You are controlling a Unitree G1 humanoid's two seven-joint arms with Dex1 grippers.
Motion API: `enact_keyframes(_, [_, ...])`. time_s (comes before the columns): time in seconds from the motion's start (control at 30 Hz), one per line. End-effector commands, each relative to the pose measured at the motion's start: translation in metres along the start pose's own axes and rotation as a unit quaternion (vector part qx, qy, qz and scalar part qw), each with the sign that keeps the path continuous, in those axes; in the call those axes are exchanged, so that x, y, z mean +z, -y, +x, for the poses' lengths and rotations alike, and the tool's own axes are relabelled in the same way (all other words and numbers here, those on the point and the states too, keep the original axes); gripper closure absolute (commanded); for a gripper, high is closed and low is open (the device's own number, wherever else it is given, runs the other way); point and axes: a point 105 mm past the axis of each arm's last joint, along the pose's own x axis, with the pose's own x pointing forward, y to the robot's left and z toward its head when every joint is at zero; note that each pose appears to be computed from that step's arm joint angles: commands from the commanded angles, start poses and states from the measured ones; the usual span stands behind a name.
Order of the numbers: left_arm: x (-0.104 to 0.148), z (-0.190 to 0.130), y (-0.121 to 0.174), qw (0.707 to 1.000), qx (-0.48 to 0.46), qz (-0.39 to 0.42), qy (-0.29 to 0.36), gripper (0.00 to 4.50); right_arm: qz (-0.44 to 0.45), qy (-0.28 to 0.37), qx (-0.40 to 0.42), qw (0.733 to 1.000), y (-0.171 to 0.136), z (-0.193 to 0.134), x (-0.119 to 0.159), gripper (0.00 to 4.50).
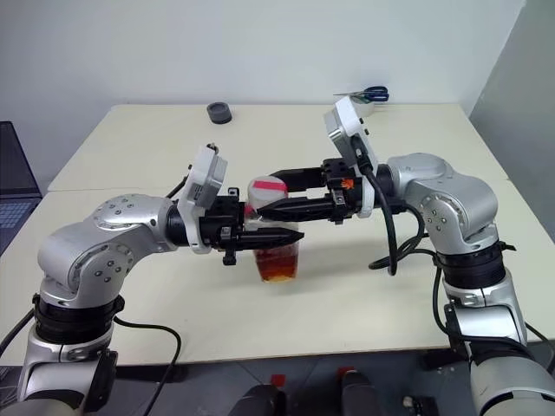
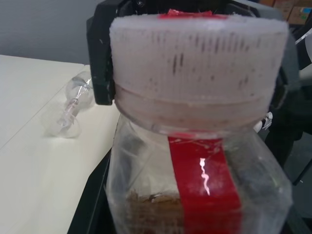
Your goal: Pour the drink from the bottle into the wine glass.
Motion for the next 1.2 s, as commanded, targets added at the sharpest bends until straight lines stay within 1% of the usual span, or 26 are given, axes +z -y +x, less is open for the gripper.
enact_keyframes(0.03, [0.012, -0.005, -0.001, 0.999, 0.008, 0.042, 0.013, 2.76, -0.003, 0.012, -0.060, 0.998, 0.004, -0.022, 0.008, 1.21])
enact_keyframes(0.13, [0.013, -0.006, -0.011, 0.998, 0.040, 0.046, 0.021, 2.76, -0.009, 0.006, -0.127, 0.992, 0.004, -0.037, 0.002, 0.17])
enact_keyframes(0.17, [0.013, -0.006, -0.015, 0.997, 0.052, 0.045, 0.025, 2.76, -0.007, 0.004, -0.141, 0.990, 0.001, -0.041, 0.000, 0.08])
enact_keyframes(0.27, [0.013, -0.005, -0.026, 0.995, 0.081, 0.044, 0.033, 2.76, -0.003, 0.017, -0.178, 0.984, -0.005, -0.042, 0.000, 0.08])
enact_keyframes(0.33, [0.010, -0.003, -0.032, 0.994, 0.093, 0.043, 0.035, 2.76, -0.014, 0.029, -0.205, 0.978, -0.006, -0.035, 0.004, 0.08])
enact_keyframes(0.43, [0.006, 0.002, -0.038, 0.993, 0.106, 0.044, 0.040, 2.76, -0.048, 0.024, -0.242, 0.969, -0.003, -0.022, 0.003, 0.08])
enact_keyframes(0.57, [0.004, 0.010, -0.038, 0.993, 0.102, 0.045, 0.045, 2.76, -0.052, 0.044, -0.277, 0.958, 0.004, -0.010, 0.006, 0.08])
enact_keyframes(0.73, [0.004, 0.012, -0.037, 0.994, 0.091, 0.049, 0.043, 2.76, -0.051, 0.054, -0.283, 0.956, 0.008, -0.003, 0.008, 0.08])
enact_keyframes(0.9, [0.002, 0.010, -0.035, 0.994, 0.087, 0.050, 0.037, 2.76, -0.044, 0.062, -0.269, 0.960, 0.007, 0.000, 0.011, 0.08])
enact_keyframes(1.0, [0.001, 0.008, -0.034, 0.994, 0.087, 0.051, 0.035, 2.76, -0.040, 0.061, -0.257, 0.964, 0.004, 0.001, 0.009, 0.70])
enact_keyframes(1.1, [0.002, 0.008, -0.034, 0.994, 0.088, 0.051, 0.034, 2.76, -0.032, 0.057, -0.246, 0.967, 0.001, 0.002, 0.005, 1.71])
enact_keyframes(1.17, [0.002, 0.008, -0.034, 0.994, 0.087, 0.052, 0.034, 2.76, -0.028, 0.053, -0.241, 0.969, 0.000, 0.002, 0.002, 2.50])
enact_keyframes(1.2, [0.003, 0.008, -0.034, 0.994, 0.087, 0.053, 0.035, 2.76, -0.026, 0.052, -0.238, 0.969, -0.001, 0.003, 0.001, 2.75])
